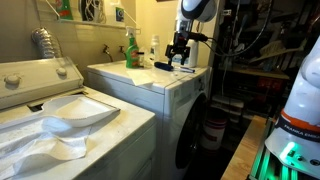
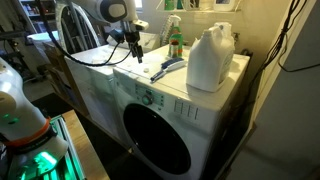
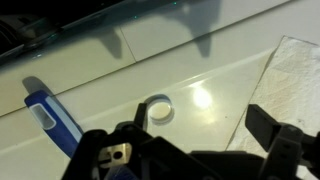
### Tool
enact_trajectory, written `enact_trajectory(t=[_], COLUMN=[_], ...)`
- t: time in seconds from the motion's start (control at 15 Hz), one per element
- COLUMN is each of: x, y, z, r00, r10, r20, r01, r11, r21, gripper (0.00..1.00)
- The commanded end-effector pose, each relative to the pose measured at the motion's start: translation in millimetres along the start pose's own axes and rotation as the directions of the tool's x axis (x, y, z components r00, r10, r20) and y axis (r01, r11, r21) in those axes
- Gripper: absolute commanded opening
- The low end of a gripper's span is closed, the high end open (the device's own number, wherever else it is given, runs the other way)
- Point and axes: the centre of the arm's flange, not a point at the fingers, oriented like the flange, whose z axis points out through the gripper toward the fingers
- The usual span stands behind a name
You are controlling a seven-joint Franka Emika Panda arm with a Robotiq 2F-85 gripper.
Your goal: Flip the small white cap over
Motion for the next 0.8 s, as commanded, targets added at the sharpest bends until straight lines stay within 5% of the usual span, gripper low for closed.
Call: enact_trajectory(t=[0.0,0.73], x=[4.2,10.8], y=[-4.1,2.1], z=[7.6,35.6], r00=[0.999,0.997], r10=[-0.023,-0.042], r20=[0.034,0.068], r01=[0.022,0.042], r11=[1.000,0.999], r21=[0.016,-0.001], gripper=[1.00,1.00])
